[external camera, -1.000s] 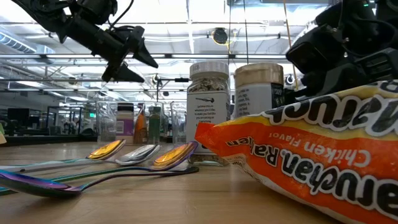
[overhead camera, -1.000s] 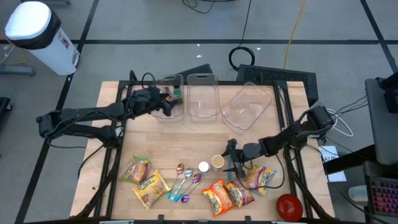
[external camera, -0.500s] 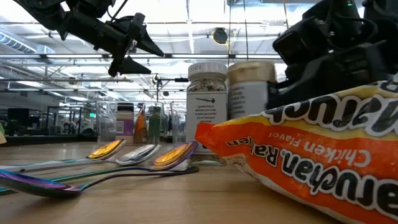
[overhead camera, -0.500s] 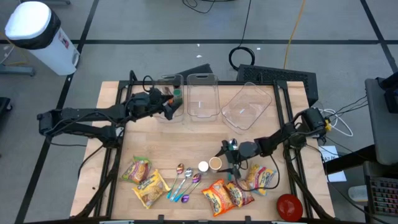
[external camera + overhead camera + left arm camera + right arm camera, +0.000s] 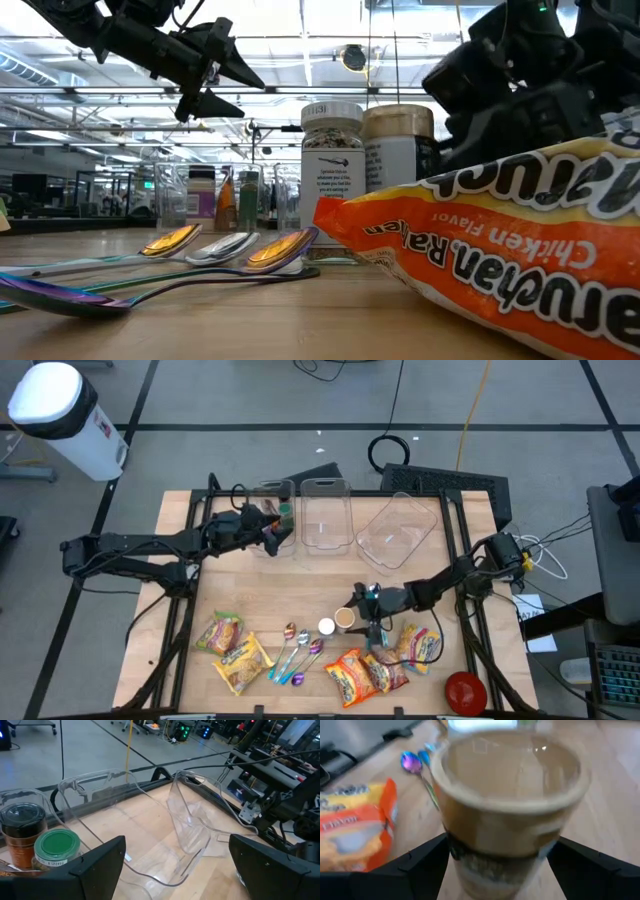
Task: Pick & Place Food Item
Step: Put the gold seasoning bottle into the left transparent bin
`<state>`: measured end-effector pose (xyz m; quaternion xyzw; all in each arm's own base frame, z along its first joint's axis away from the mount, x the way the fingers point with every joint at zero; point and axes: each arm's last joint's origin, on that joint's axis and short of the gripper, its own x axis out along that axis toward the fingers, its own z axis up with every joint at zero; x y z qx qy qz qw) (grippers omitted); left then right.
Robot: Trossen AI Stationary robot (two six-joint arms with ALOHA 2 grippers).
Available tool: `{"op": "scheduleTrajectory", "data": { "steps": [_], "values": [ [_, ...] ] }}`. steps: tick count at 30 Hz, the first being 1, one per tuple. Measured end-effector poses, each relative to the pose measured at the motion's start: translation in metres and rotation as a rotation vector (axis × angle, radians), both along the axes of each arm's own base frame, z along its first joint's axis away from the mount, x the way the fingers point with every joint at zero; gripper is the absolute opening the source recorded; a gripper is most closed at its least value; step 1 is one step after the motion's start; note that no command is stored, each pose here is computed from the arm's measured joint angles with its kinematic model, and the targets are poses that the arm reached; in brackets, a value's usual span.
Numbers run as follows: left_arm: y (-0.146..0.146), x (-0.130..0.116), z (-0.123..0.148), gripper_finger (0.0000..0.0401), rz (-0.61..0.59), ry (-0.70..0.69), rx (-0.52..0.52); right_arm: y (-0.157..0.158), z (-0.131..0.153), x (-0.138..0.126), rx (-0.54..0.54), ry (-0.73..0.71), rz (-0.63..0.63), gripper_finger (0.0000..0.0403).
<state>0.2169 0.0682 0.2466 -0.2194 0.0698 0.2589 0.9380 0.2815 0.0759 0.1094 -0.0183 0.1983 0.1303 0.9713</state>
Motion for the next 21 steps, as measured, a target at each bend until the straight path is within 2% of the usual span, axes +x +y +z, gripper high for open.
{"op": "scheduleTrajectory", "data": {
  "steps": [10, 21],
  "values": [
    [0.000, 0.000, 0.000, 0.0363, 0.007, 0.002, 0.003, -0.001, -0.004, 0.000, -0.019, 0.013, -0.034, 0.0309],
    [0.000, 0.000, 0.000, 0.0363, 0.007, 0.002, 0.002, 0.000, -0.035, 0.007, -0.025, 0.027, -0.057, 0.0308]
  ]
}}
